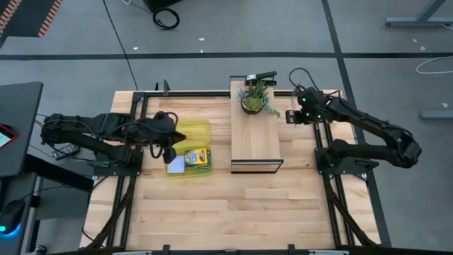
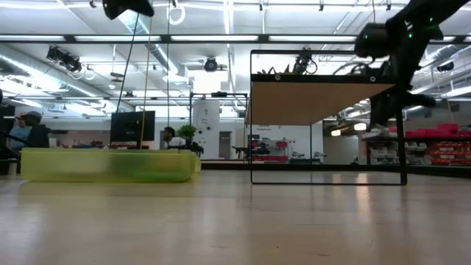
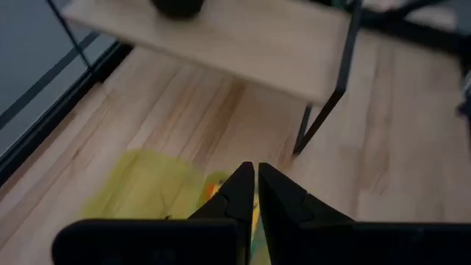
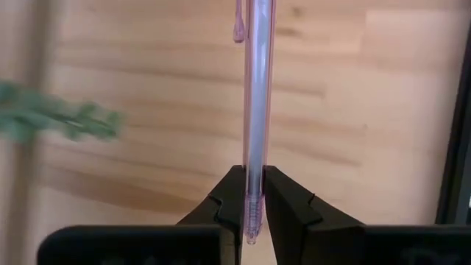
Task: Pack school essentials
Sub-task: Put the pink pen into the yellow supply box
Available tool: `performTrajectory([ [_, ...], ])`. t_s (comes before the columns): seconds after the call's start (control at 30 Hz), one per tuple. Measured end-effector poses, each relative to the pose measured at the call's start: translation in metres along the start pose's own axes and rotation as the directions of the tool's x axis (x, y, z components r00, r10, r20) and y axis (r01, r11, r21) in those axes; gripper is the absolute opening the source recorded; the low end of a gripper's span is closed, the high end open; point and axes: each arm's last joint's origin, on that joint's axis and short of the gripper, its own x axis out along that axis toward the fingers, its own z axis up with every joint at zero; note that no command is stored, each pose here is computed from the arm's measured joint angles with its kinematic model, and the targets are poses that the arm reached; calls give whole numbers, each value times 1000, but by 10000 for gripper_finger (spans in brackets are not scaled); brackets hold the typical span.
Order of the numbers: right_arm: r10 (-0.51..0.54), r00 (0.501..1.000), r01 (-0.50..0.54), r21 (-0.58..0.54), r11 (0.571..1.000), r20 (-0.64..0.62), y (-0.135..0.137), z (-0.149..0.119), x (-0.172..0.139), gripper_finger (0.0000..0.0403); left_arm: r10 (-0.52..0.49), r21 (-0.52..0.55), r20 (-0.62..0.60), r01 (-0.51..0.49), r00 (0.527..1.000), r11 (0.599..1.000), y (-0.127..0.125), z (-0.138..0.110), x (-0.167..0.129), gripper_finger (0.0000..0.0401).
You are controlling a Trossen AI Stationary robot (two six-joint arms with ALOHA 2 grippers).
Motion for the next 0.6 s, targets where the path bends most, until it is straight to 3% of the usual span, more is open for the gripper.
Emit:
performTrajectory([
  [0.33,120,985,-108,-103,989,126,29,12,-41,51,-83,-113,256,115,963,987,-9,26,-4,31],
  [0.6,235,946,-184,-225,957,225,51,24,-82,52,-32,-207,405,126,914,970,-12,41,-3,55],
])
